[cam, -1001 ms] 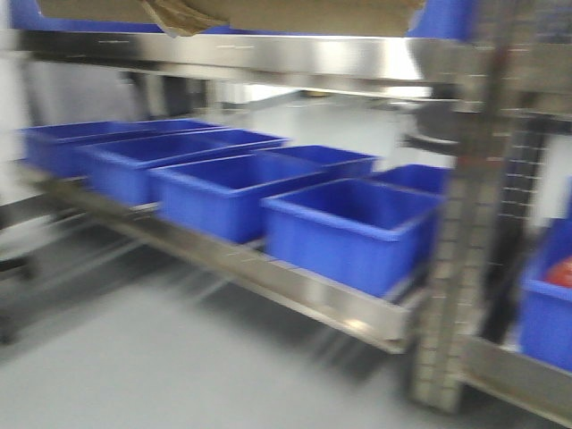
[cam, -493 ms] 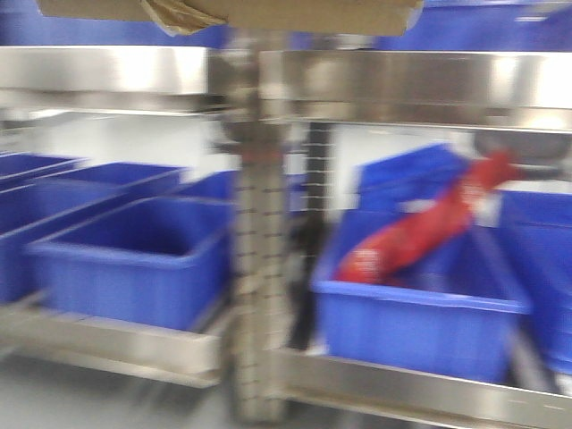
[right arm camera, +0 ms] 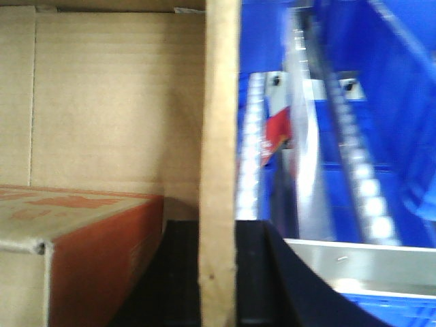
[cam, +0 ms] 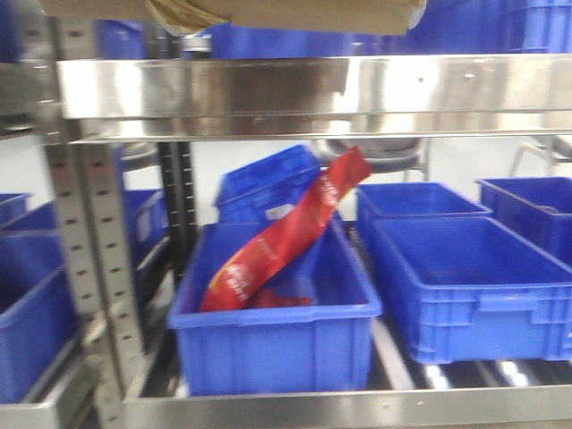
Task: Stack two boxes on right shelf middle
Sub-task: 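Carry the boxes to the steel shelf rack with blue bins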
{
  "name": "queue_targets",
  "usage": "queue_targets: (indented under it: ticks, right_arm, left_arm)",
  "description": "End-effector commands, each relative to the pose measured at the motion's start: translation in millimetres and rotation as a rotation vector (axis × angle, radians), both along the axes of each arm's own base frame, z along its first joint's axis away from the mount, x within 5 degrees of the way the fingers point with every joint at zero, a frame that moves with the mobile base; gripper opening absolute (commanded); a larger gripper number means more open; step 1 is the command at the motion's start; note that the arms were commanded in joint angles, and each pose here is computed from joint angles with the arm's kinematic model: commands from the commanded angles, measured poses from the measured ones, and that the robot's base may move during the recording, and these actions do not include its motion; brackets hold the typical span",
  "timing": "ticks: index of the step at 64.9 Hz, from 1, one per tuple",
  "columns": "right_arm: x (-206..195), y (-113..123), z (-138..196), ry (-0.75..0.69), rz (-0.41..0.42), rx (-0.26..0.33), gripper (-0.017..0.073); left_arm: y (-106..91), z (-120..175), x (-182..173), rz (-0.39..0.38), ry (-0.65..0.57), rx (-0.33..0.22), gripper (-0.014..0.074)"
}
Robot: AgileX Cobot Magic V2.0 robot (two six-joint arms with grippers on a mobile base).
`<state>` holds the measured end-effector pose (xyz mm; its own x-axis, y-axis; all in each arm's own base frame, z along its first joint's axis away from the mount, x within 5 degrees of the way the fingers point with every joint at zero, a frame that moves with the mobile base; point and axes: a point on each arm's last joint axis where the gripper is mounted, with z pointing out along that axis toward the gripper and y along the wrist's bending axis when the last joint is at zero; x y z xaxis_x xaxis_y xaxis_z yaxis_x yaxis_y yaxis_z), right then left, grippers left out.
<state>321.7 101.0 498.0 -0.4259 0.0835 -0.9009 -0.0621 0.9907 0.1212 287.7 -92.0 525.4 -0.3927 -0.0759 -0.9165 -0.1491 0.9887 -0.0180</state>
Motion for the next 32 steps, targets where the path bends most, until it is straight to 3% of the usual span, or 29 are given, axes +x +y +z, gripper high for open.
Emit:
queue_targets:
  ticks: [1,32]
  right_arm:
    - [-5.6,-6.3,13.6,-0.077,-0.013,-0.015,-0.0162]
    - [-5.6,-6.3,13.6,-0.077,-0.013,-0.015,-0.0162]
  left_arm:
    - [8.7,10.2,-5.3,0.034,-0.058,0.034,-0.0111]
    - [8.7,10.2,-5.3,0.034,-0.058,0.034,-0.0111]
